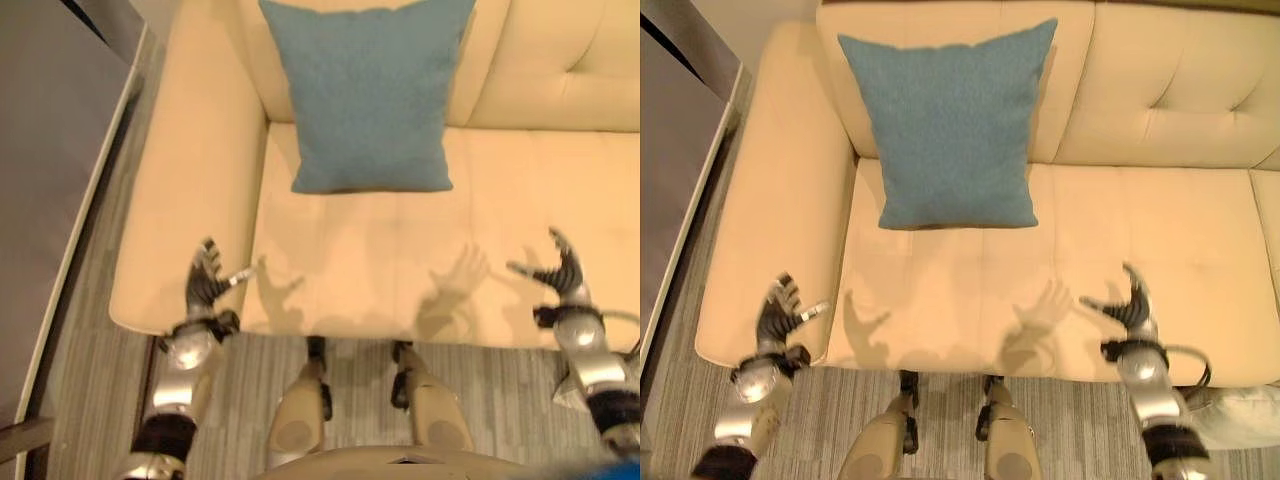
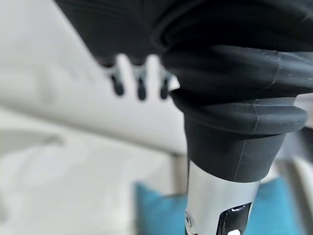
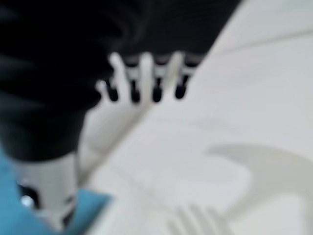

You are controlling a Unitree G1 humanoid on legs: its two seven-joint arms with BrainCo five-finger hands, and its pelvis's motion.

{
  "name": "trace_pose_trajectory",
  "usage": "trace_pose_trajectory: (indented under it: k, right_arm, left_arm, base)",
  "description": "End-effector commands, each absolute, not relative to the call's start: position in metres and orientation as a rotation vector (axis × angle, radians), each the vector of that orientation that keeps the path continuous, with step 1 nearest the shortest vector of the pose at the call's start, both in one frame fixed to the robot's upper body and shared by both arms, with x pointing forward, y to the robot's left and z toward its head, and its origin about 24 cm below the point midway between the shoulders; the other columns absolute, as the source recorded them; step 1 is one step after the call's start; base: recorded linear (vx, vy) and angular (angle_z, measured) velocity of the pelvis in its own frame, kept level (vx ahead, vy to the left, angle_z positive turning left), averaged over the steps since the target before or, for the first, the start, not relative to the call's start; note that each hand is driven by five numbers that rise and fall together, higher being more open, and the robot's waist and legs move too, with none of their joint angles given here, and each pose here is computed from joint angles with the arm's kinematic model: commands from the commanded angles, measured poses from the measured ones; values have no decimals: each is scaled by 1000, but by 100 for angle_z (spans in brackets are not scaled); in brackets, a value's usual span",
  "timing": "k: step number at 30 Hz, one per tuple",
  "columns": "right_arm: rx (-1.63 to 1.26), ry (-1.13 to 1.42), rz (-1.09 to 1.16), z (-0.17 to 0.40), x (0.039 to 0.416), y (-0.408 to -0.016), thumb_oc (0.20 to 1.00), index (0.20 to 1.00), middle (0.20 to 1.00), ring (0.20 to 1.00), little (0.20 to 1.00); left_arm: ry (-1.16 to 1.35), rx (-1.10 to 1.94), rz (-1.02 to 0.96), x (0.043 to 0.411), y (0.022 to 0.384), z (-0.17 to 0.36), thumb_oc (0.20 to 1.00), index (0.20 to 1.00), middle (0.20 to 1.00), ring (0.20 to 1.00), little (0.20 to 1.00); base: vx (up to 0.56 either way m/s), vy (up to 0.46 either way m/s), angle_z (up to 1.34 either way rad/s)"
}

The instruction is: Pick up all the scattered cushions and arrange them neatly on the sofa.

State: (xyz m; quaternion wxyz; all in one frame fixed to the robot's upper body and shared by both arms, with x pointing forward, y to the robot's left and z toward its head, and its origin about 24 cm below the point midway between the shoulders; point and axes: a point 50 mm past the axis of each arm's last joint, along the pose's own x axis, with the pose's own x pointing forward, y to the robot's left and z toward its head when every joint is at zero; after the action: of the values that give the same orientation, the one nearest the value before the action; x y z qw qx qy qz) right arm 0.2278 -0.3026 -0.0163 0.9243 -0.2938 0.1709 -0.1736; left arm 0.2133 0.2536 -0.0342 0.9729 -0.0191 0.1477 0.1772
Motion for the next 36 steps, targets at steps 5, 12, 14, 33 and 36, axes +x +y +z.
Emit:
trace_pose_trajectory:
  k: [5,12,14,33,36]
  right_arm:
    - [-631,431,-235,-37,218,-296,1000,1000,1000,1000,1000]
    - [-664,660,-125,-83,182,-285,1000,1000,1000,1000,1000]
    - [-662,730,-117,-95,168,-285,1000,1000,1000,1000,1000]
    - [-617,1004,-133,-130,137,-278,1000,1000,1000,1000,1000]
    - [-598,1026,-129,-133,133,-275,1000,1000,1000,1000,1000]
  left_arm:
    - [469,74,267,197,255,-66,1000,1000,1000,1000,1000]
    - [742,158,233,152,249,-112,1000,1000,1000,1000,1000]
    - [809,167,233,141,248,-121,1000,1000,1000,1000,1000]
    - [885,186,221,145,238,-133,1000,1000,1000,1000,1000]
    - [934,208,236,136,246,-136,1000,1000,1000,1000,1000]
  base:
    - [0,0,0]
    - [-2,-18,-4]
    - [-32,-33,-12]
    - [-160,93,-50]
    - [-299,77,-58]
